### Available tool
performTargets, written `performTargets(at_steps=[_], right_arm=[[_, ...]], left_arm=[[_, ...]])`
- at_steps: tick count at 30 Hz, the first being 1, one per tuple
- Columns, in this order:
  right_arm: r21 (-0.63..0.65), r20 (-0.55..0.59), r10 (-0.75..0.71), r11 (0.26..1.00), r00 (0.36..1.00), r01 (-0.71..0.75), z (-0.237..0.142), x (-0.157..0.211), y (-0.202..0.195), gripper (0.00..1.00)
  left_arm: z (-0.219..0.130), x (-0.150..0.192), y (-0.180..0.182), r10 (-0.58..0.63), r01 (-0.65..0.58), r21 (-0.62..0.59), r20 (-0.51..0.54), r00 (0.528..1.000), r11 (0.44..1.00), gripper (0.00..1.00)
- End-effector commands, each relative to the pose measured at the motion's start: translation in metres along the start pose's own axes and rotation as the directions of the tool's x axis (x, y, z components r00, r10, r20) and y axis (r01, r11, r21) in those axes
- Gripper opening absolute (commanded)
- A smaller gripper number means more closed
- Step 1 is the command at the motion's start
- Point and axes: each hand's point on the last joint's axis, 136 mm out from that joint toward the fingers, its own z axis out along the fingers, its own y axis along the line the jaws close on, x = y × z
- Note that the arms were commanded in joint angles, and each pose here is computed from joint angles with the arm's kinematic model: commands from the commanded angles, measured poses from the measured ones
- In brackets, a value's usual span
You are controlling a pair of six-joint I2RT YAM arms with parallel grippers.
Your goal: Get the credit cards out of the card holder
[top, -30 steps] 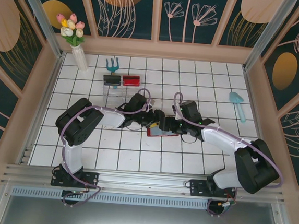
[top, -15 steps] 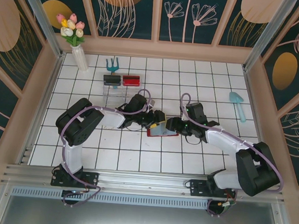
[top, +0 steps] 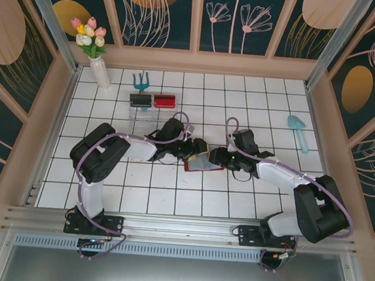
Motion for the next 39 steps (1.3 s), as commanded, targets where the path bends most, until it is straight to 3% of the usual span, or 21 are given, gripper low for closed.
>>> performTargets(at_steps=[1, 14, 23, 29, 33, 37, 39], right_arm=[[0.090, -0.007, 0.027, 0.996, 1.000, -0.026, 0.001, 0.004, -0.018, 0.50], [0.127, 0.026, 0.046, 0.991, 0.999, -0.049, -0.005, -0.002, -0.027, 0.51], [0.078, 0.041, -0.011, 0.997, 0.999, 0.008, -0.010, -0.013, -0.006, 0.45], [0.047, 0.007, -0.052, 0.998, 0.999, 0.052, 0.000, -0.012, 0.011, 0.35], [0.061, -0.016, -0.039, 0.997, 0.999, 0.040, 0.009, -0.012, 0.007, 0.36], [0.069, -0.036, -0.041, 0.997, 0.998, 0.043, 0.015, -0.012, 0.005, 0.36], [0.060, -0.043, -0.040, 0.997, 0.998, 0.043, 0.018, -0.012, 0.006, 0.36]], left_arm=[[-0.006, 0.008, 0.002, 0.008, -0.009, -0.020, -0.017, 1.000, 1.000, 0.65], [-0.022, 0.011, 0.007, 0.020, -0.019, -0.070, 0.005, 1.000, 0.997, 0.66], [-0.047, 0.000, -0.006, 0.074, -0.066, -0.126, 0.056, 0.996, 0.990, 0.64], [-0.063, -0.011, -0.041, 0.130, -0.119, -0.104, 0.101, 0.986, 0.987, 0.48], [-0.063, -0.017, -0.053, 0.147, -0.138, -0.093, 0.107, 0.983, 0.986, 0.38], [-0.061, -0.016, -0.050, 0.138, -0.130, -0.085, 0.107, 0.985, 0.988, 0.40], [-0.055, -0.012, -0.031, 0.113, -0.102, -0.127, 0.088, 0.990, 0.987, 0.40]])
